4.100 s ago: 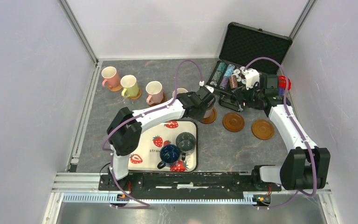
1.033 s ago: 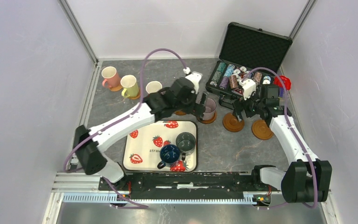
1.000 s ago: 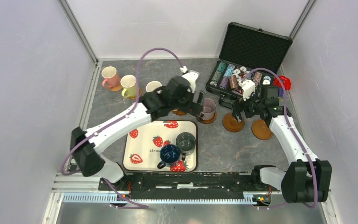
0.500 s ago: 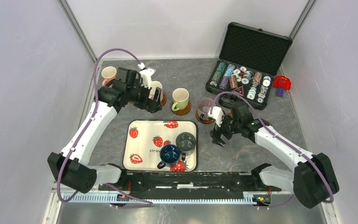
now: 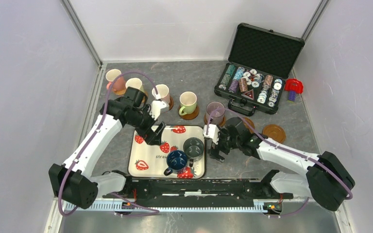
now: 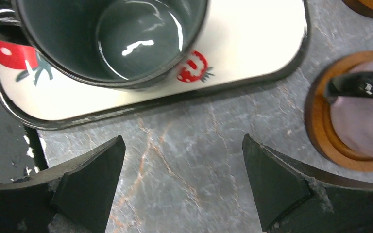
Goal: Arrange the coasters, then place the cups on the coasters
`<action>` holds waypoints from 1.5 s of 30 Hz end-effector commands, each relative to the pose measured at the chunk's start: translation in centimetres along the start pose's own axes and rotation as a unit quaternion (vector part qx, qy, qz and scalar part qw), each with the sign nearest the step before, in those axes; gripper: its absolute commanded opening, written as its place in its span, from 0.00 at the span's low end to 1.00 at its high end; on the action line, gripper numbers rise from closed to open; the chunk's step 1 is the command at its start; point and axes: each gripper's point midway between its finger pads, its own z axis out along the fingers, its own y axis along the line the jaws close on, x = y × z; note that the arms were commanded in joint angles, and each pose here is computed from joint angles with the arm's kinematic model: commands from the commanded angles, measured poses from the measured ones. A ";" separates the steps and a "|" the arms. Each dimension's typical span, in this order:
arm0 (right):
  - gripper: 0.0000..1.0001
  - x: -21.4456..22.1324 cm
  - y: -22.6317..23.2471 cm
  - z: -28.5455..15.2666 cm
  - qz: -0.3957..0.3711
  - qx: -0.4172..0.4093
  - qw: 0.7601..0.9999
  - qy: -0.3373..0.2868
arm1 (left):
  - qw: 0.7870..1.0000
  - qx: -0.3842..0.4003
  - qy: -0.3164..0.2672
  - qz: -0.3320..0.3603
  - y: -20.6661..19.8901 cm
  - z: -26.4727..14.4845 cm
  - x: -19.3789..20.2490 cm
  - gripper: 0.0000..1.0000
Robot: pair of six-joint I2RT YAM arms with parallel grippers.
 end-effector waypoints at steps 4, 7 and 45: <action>0.98 -3.4 0.8 1.6 0.028 0.033 0.997 -0.068 | 0.997 0.012 0.012 0.079 -1.0 1.3 1.9 1.00; 0.98 -4.5 1.7 2.3 0.025 0.036 0.995 -0.089 | 0.998 -0.006 0.003 0.056 -0.3 1.6 1.4 1.00; 0.98 -7.1 -0.5 1.3 0.097 0.099 0.985 -0.103 | 0.998 -0.038 -0.022 0.047 3.1 4.8 -1.9 0.64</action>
